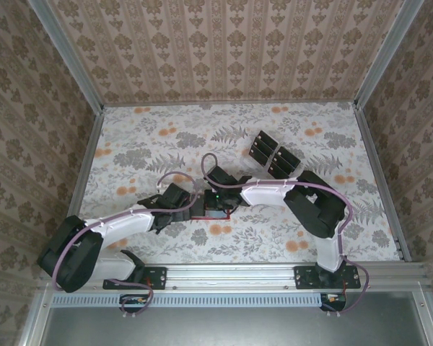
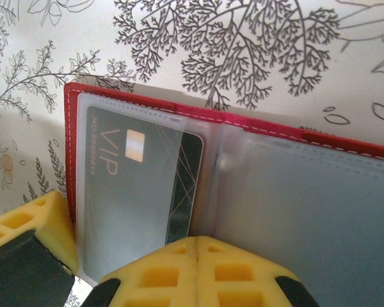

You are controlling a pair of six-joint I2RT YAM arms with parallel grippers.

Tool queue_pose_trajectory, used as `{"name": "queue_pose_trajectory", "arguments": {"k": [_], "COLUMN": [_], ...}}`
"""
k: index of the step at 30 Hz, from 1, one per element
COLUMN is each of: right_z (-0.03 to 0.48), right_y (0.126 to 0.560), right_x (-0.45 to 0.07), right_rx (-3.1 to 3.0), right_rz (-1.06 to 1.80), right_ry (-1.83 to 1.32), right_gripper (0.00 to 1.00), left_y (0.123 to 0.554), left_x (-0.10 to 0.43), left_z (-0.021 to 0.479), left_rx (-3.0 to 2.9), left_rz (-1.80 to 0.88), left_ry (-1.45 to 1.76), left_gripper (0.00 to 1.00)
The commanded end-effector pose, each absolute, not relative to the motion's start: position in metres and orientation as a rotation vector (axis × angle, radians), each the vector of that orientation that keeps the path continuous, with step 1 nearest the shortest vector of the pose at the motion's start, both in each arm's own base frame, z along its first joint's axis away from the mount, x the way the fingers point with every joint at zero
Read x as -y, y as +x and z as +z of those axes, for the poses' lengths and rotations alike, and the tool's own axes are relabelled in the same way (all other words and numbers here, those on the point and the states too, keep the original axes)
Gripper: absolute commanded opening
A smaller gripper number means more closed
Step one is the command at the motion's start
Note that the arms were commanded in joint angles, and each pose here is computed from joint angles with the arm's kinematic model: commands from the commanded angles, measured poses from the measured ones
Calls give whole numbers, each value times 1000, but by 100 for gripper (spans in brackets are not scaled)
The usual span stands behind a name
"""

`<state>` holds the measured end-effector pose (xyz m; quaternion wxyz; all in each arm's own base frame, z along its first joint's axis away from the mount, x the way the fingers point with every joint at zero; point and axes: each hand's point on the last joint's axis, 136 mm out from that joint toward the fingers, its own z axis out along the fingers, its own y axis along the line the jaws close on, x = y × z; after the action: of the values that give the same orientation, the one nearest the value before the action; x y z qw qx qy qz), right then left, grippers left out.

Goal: Put the credit cards into the card holder

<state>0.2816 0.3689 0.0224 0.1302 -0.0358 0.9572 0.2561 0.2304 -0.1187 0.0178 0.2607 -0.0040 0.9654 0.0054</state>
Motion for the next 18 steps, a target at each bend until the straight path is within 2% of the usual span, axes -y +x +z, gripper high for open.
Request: {"name": "queue_pose_trajectory", "arguments": {"k": [1, 14, 18], "right_z": [16, 17, 19], "right_y": [275, 274, 272], "right_x": [-378, -386, -382], "right_rx": [-2811, -2810, -2810], "right_rz": [750, 797, 790], "right_ry": [-142, -138, -134], "right_gripper": [3, 3, 6], "left_y": [229, 235, 236], "left_x": [122, 118, 117], "left_z": [15, 44, 50], "left_rx": [-2621, -2535, -2525], "left_rz": [-22, -62, -64], "left_ry": [-25, -80, -90], "left_gripper": [100, 100, 100]}}
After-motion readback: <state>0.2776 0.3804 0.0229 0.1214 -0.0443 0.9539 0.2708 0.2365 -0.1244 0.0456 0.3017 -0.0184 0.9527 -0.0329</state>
